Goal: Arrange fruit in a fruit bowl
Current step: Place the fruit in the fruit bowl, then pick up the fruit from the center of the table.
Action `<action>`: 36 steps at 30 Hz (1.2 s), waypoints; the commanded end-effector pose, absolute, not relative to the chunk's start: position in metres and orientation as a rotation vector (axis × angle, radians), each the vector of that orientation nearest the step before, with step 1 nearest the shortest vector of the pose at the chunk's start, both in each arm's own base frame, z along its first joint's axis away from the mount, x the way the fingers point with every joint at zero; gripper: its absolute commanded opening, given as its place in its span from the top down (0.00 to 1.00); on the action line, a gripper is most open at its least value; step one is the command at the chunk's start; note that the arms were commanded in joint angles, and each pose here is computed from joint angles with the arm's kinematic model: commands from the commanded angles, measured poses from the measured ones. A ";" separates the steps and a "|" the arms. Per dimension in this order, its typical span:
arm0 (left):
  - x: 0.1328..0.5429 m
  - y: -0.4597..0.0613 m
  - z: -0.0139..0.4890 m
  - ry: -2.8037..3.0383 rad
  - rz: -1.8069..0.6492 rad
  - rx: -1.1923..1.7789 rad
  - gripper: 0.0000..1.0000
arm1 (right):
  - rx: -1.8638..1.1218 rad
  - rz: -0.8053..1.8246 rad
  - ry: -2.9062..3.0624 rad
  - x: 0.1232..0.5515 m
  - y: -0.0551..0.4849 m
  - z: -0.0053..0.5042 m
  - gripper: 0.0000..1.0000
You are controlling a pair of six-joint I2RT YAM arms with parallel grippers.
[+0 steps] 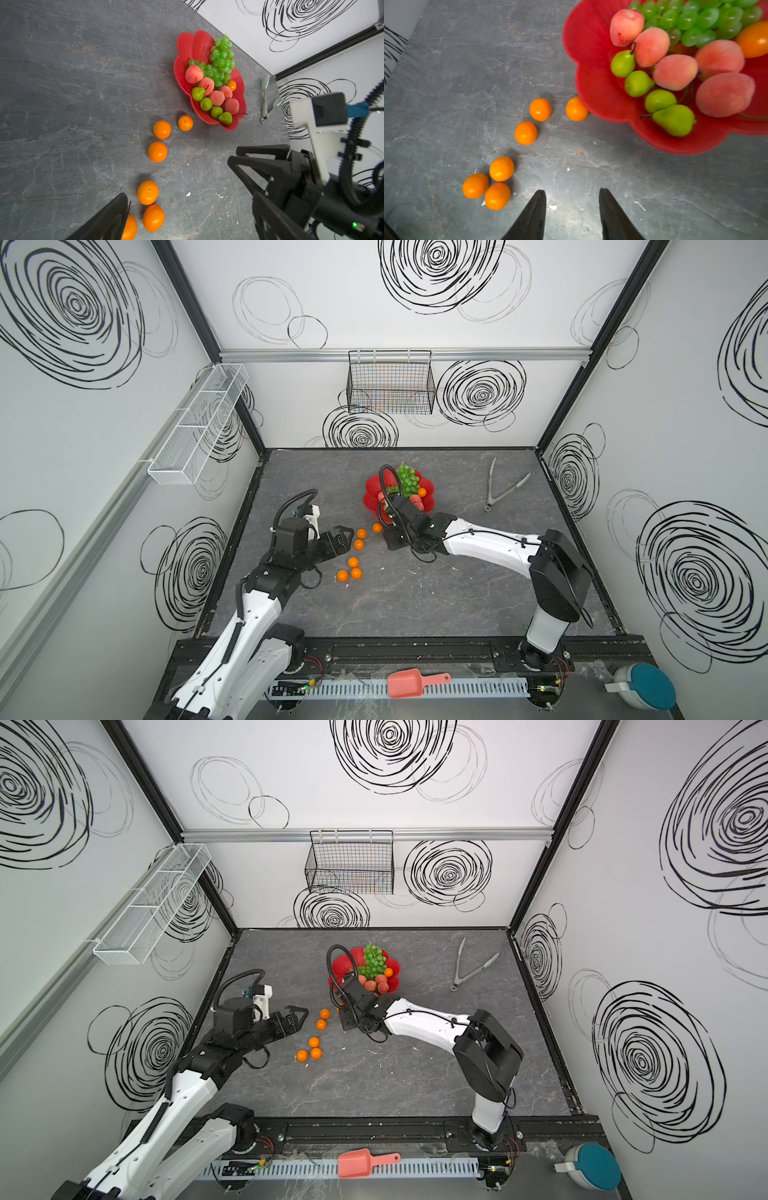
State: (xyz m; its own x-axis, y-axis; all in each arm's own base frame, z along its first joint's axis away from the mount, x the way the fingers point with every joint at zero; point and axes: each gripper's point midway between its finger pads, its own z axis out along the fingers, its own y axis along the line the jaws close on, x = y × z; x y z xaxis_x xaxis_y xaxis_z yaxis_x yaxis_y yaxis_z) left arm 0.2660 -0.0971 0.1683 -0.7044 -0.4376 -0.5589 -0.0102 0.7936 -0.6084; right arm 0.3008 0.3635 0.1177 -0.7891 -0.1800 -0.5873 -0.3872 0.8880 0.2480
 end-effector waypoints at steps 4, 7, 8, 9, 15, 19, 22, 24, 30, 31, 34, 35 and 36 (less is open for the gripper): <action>0.271 -0.090 0.166 2.230 -0.830 -0.370 0.04 | -0.325 0.487 2.487 0.309 0.377 0.102 0.54; 0.276 -0.088 0.168 2.221 -0.839 -0.371 0.04 | -0.326 0.473 2.497 0.314 0.383 0.095 0.55; 0.278 -0.088 0.169 2.219 -0.836 -0.369 0.04 | -0.327 0.465 2.501 0.316 0.385 0.093 0.55; 0.279 -0.088 0.169 2.219 -0.833 -0.367 0.04 | -0.326 0.457 2.502 0.318 0.386 0.091 0.55; 0.286 -0.083 0.169 2.230 -0.787 -0.360 0.04 | -0.328 0.417 2.521 0.330 0.395 0.073 0.55; 0.288 -0.082 0.169 2.230 -0.778 -0.356 0.04 | -0.311 0.357 2.535 0.340 0.394 0.061 0.52; 0.291 -0.081 0.170 2.230 -0.777 -0.356 0.04 | -0.299 0.330 2.549 0.348 0.393 0.055 0.50; 0.292 -0.080 0.170 2.229 -0.773 -0.354 0.04 | -0.297 0.317 2.552 0.352 0.392 0.052 0.50; 0.300 -0.081 0.172 2.224 -0.783 -0.347 0.04 | -0.293 0.299 2.564 0.363 0.392 0.045 0.47; 0.302 -0.081 0.173 2.221 -0.785 -0.345 0.04 | -0.291 0.294 2.566 0.365 0.391 0.043 0.47; 0.306 -0.082 0.177 2.215 -0.790 -0.339 0.04 | -0.284 0.280 2.577 0.371 0.391 0.038 0.46; 0.307 -0.082 0.178 2.214 -0.790 -0.339 0.04 | -0.282 0.283 2.576 0.373 0.392 0.039 0.46; 0.308 -0.082 0.179 2.210 -0.791 -0.334 0.04 | -0.280 0.287 2.576 0.375 0.392 0.038 0.45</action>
